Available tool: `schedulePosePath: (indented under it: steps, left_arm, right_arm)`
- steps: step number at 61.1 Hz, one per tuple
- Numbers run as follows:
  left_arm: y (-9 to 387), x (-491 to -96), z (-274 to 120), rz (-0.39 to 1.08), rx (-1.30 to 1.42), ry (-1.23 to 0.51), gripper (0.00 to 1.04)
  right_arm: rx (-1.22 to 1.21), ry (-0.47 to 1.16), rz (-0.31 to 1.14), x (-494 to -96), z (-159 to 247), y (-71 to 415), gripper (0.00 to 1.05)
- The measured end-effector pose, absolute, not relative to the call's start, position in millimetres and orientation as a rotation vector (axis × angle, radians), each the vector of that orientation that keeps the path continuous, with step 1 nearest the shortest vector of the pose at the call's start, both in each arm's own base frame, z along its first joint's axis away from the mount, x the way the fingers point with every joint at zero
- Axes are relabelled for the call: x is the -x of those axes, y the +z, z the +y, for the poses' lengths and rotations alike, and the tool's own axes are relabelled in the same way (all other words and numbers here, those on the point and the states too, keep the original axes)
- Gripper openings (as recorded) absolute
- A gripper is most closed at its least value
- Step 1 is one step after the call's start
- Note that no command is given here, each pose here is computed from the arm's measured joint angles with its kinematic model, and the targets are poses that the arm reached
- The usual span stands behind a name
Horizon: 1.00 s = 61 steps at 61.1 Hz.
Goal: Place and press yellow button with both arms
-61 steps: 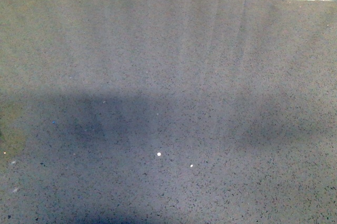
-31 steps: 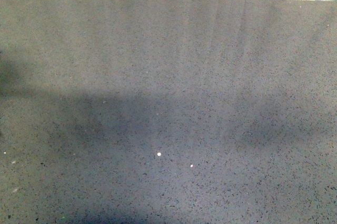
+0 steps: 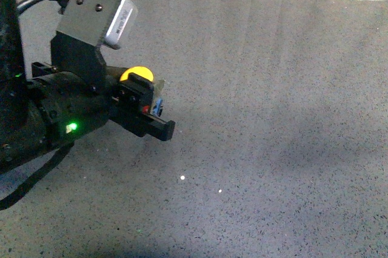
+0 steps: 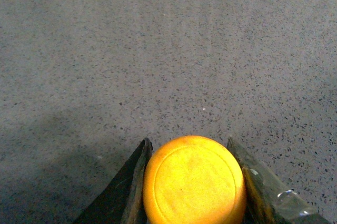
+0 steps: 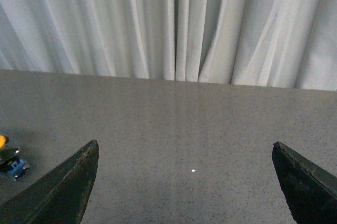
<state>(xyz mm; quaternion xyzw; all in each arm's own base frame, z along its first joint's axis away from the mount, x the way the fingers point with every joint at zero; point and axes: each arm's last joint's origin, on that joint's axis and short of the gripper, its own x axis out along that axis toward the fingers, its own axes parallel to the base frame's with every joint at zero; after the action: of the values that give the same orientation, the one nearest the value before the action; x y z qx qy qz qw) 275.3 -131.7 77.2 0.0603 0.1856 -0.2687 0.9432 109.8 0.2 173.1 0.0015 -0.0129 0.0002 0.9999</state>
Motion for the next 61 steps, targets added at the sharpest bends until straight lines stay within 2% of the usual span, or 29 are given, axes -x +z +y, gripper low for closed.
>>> schedulePosePath:
  steps: [36, 44, 52, 61]
  left_arm:
    - [45.2, -288.3, -152.9, 0.376, -0.167, -0.525, 0.34]
    - [42.7, -286.7, -151.9, 0.387, -0.167, -0.529, 0.52]
    - [38.9, -279.0, -143.8, 0.434, -0.162, -0.529, 0.79]
    - [46.7, -268.8, -133.9, 0.454, -0.174, -0.512, 0.97]
  right_arm:
    - [-0.003, 0.0, -0.026, -109.8, 0.2, 173.2, 0.96]
    - [-0.003, 0.0, -0.026, -109.8, 0.2, 173.1, 0.96]
    - [-0.003, 0.0, -0.026, -109.8, 0.2, 173.1, 0.96]
    - [-0.003, 0.0, -0.026, -109.8, 0.2, 173.2, 0.96]
